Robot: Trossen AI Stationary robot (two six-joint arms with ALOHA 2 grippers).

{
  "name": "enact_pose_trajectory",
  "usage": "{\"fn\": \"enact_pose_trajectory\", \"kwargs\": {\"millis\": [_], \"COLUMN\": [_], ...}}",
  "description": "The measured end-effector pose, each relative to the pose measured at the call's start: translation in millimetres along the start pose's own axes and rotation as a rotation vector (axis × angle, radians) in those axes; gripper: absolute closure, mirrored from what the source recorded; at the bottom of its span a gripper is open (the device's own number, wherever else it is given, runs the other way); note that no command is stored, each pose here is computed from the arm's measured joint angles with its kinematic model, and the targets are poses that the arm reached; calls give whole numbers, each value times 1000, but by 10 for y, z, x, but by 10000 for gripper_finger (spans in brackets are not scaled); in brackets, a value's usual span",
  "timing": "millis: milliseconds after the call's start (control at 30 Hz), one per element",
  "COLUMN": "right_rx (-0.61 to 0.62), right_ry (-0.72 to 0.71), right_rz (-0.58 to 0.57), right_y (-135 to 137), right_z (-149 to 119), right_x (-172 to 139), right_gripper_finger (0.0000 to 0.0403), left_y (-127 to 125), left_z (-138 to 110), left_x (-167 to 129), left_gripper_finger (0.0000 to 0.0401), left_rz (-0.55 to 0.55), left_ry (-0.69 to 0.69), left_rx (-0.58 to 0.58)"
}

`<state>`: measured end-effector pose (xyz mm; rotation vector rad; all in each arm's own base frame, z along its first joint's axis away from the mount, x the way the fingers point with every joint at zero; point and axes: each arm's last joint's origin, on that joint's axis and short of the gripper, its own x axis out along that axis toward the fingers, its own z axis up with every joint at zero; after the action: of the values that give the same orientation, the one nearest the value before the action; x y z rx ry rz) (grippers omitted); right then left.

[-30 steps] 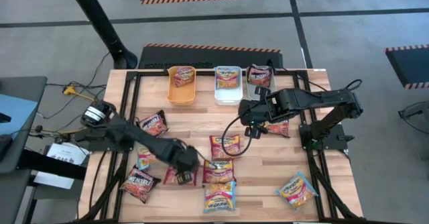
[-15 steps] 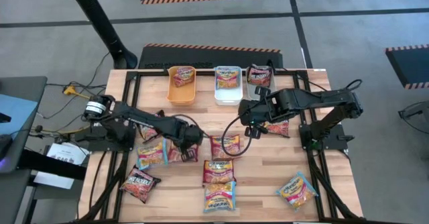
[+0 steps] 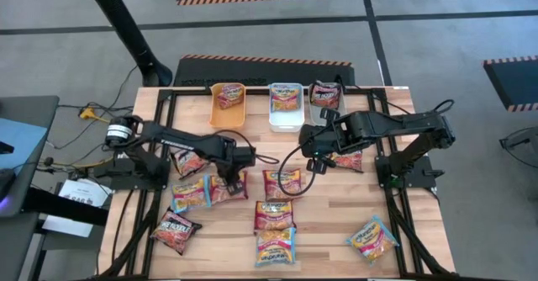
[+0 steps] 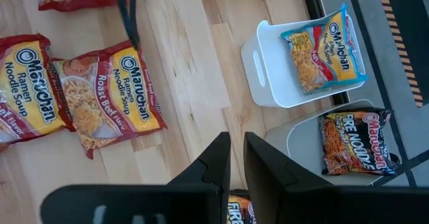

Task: Sort Maruchan noodles
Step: Put the red noodle pack into the yellow bin

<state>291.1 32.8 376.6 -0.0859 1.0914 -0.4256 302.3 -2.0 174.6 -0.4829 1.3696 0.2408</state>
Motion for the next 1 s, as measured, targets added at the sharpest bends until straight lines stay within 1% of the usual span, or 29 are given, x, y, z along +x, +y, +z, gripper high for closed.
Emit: {"fn": "enact_pose_trajectory", "kwargs": {"millis": [200, 300, 400, 467, 600, 733, 867, 1000], "right_rx": [1, 3, 9, 11, 38, 41, 52, 40], "right_ry": [-1, -1, -1, -2, -4, -6, -9, -13], "right_rz": [0, 0, 0, 0, 1, 6, 15, 24], "right_y": [-1, -1, -1, -1, 0, 21, 57, 105], "right_z": [0, 0, 1, 1, 4, -3, -13, -28], "right_x": [-2, -2, -2, -2, -4, -15, -33, -56], "right_gripper_finger": [336, 336, 336, 336, 336, 336, 336, 336], "left_y": [118, 155, 145, 126, 78, 21, -73, -197], "left_z": [59, 80, 99, 126, 103, -67, -275, -467], "left_x": [-34, -54, -160, -275, -529, -734, -898, -983], "left_gripper_finger": [286, 283, 285, 287, 289, 289, 289, 289], "left_rz": [-137, -160, -126, -94, -43, -10, 52, 51], "left_ry": [61, 69, 68, 55, 15, 14, -8, -45], "left_rx": [-62, -81, -61, -47, -44, -76, -103, -118]}}
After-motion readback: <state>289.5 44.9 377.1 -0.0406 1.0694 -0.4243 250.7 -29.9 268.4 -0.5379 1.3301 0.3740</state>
